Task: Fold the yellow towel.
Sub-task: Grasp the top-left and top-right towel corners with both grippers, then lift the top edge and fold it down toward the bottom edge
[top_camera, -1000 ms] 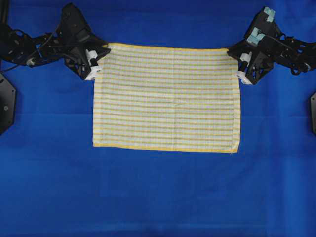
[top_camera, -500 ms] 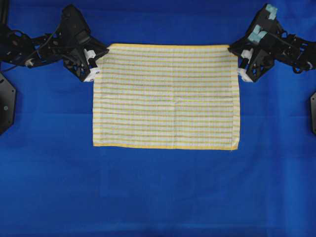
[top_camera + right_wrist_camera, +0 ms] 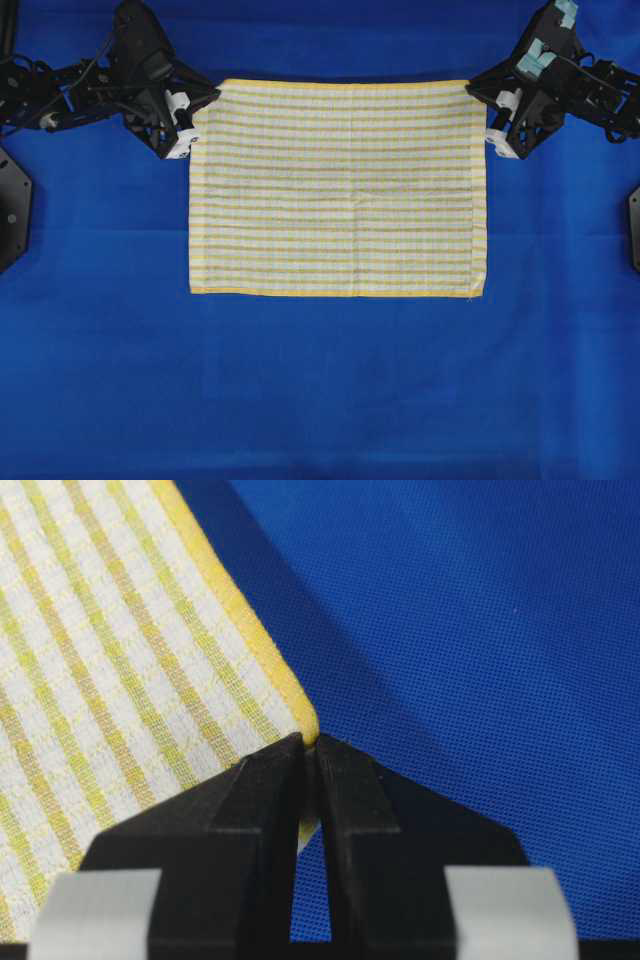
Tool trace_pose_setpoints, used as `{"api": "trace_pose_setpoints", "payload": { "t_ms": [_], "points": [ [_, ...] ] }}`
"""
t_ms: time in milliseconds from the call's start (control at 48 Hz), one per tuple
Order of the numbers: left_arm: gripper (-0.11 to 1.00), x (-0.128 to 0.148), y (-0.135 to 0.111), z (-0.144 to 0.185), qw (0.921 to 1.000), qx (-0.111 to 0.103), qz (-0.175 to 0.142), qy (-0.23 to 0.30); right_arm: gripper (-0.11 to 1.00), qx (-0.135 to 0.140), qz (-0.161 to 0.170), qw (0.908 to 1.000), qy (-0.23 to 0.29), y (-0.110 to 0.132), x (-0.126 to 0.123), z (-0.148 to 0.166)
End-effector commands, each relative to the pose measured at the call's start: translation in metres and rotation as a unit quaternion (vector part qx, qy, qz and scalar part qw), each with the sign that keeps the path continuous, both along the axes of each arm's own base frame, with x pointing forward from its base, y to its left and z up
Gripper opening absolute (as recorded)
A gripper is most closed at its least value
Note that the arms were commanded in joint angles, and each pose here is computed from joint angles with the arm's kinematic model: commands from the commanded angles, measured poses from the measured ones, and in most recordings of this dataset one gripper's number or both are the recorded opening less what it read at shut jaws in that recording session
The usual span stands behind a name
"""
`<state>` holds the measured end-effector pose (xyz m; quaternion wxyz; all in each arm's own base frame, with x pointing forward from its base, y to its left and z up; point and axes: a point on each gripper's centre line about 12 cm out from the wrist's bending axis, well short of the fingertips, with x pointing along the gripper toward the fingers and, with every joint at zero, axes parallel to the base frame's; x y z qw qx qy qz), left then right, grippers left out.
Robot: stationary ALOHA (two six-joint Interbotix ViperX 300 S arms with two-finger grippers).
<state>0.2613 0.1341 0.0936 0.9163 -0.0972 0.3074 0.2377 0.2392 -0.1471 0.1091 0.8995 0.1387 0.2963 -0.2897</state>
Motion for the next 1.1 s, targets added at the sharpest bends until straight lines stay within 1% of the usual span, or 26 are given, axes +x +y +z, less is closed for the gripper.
{"api": "trace_pose_setpoints", "payload": {
  "t_ms": [0,125,229,417,563,604,688,855,917,1084],
  "points": [
    [0.05,0.004,-0.003,0.007,0.9999,0.004,-0.006,-0.012,0.04,-0.007,-0.001,0.9999,-0.013,-0.001,0.001,0.008],
    [0.05,0.008,-0.012,0.009,0.9996,0.004,-0.021,-0.016,0.04,-0.008,0.006,0.9998,-0.018,0.003,0.002,0.012],
    [0.05,0.007,-0.022,0.011,0.9992,0.003,-0.036,-0.017,0.04,-0.003,0.021,0.9996,-0.018,0.014,0.002,0.014],
    [0.05,0.007,-0.043,0.022,0.9975,-0.007,-0.057,-0.041,0.04,0.011,0.050,0.9984,-0.023,0.039,0.001,0.018],
    [0.05,0.007,-0.065,0.031,0.9945,-0.015,-0.088,-0.054,0.04,0.027,0.067,0.9969,-0.031,0.058,-0.002,0.018],
    [0.05,0.006,-0.073,0.032,0.9934,-0.019,-0.099,-0.056,0.04,0.036,0.074,0.9960,-0.035,0.066,-0.002,0.018],
    [0.05,0.006,-0.087,0.035,0.9907,-0.030,-0.117,-0.063,0.04,0.050,0.086,0.9943,-0.038,0.078,-0.002,0.017],
    [0.05,0.006,-0.118,0.035,0.9839,-0.065,-0.151,-0.071,0.04,0.077,0.113,0.9900,-0.037,0.101,0.001,0.016],
    [0.05,0.006,-0.128,0.035,0.9814,-0.075,-0.162,-0.070,0.04,0.085,0.123,0.9881,-0.037,0.108,0.002,0.015],
    [0.05,0.005,-0.149,0.036,0.9750,-0.102,-0.184,-0.072,0.04,0.102,0.148,0.9828,-0.039,0.127,0.005,0.016]
  ]
}}
